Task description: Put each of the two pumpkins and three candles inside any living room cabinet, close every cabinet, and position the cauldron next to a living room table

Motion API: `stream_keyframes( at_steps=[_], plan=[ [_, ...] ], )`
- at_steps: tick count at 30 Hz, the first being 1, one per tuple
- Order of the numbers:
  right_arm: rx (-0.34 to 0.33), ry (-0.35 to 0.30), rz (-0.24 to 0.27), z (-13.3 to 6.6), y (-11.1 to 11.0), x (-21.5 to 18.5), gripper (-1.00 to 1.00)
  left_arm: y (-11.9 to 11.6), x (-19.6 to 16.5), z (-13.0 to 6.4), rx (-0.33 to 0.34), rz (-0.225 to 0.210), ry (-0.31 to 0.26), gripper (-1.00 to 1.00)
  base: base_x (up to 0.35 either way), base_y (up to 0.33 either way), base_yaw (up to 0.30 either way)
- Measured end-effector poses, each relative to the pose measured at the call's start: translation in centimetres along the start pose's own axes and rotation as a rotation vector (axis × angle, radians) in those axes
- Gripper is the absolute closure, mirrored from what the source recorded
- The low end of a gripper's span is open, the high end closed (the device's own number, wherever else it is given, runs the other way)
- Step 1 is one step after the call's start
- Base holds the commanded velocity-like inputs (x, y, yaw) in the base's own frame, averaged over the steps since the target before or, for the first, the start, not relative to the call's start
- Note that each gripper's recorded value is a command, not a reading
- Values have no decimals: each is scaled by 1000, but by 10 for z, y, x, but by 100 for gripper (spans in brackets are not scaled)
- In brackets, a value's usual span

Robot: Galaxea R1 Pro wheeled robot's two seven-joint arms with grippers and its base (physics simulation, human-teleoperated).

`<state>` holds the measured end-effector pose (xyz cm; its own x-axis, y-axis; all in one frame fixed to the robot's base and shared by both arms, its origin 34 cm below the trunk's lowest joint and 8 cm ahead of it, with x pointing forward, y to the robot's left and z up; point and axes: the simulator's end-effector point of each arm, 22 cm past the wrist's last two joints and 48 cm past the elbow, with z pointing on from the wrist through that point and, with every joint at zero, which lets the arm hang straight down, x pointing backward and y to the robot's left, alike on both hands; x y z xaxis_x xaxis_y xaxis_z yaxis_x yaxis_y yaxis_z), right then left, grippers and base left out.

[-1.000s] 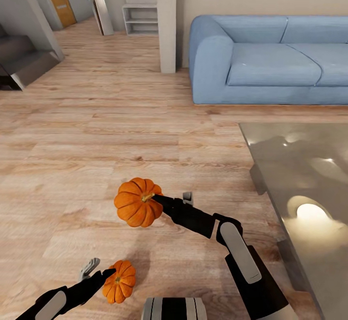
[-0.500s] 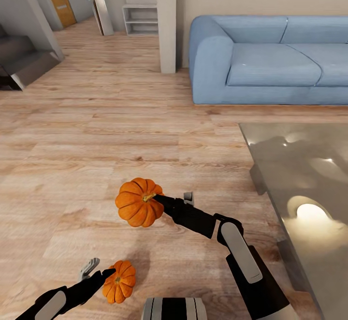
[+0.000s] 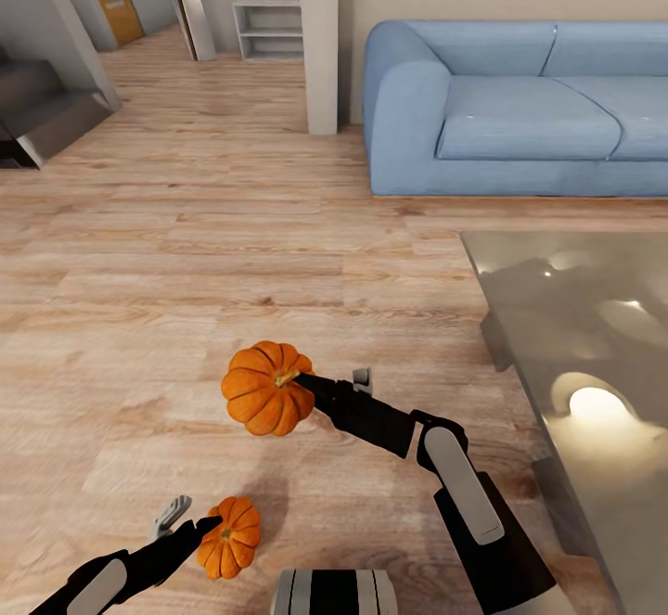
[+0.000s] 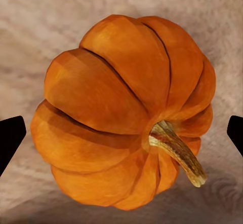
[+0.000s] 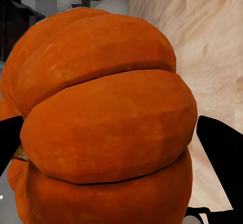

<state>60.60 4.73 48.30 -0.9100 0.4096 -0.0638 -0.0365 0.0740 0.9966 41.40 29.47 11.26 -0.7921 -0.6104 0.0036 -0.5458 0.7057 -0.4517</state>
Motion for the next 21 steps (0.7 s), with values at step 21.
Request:
stream_keyframes(
  at_steps=[21],
  plan=[
    [5,2,24,1,-13,1,100,11,8,5,-18,-10,19,-100,0,0,0]
  ],
)
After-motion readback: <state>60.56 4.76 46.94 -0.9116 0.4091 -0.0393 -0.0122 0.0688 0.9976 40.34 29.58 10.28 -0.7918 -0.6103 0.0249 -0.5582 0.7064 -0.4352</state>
